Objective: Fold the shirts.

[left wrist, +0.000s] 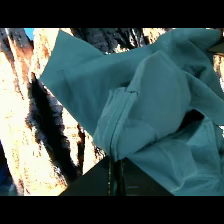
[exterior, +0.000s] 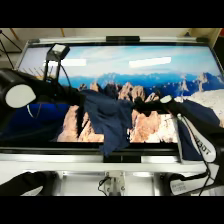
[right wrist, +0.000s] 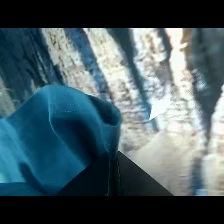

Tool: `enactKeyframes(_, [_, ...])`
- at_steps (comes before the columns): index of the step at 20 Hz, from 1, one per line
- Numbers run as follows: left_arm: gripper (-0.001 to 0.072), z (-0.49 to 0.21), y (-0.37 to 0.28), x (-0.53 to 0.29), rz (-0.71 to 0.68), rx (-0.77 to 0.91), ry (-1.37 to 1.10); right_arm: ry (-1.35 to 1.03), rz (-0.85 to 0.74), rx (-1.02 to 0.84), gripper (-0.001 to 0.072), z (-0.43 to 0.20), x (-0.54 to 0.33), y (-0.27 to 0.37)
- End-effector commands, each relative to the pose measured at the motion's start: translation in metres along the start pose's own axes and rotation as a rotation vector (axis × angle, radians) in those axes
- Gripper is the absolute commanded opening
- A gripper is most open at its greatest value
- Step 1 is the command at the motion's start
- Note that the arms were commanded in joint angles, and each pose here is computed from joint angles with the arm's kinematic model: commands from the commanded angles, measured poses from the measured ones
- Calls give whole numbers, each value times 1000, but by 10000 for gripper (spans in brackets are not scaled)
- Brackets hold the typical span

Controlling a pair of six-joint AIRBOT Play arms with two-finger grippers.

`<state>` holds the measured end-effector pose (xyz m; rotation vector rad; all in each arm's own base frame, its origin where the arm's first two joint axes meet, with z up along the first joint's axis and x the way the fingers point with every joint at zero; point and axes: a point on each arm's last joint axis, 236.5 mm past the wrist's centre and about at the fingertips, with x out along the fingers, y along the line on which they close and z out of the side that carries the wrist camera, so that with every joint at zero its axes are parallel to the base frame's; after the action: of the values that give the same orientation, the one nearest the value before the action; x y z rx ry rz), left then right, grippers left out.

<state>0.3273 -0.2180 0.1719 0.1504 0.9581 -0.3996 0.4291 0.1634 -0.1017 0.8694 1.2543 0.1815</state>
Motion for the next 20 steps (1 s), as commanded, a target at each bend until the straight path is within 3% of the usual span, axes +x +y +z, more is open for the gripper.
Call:
enactKeyframes(1, [29,20,30,-18,106,10,-79,-76,29,-209,74,27,-50,26])
enactKeyframes(4, [29,81,65,-101,148,-77,-325,-296,-13,-518,74,75,-176,80])
enactKeyframes(6, [29,119,84,-192,151,-142,-569,-573,-58,-688,74,93,-294,130])
enactKeyframes(11, [30,124,91,-384,103,-172,-1079,-1194,-68,-933,74,-2,-539,227])
enactKeyframes(15, [29,94,69,-411,-18,-164,-1125,-1494,-6,-1017,74,-95,-631,255])
enactKeyframes(20, [29,83,90,-417,115,-123,-1128,-1542,-177,-986,74,-99,-649,228])
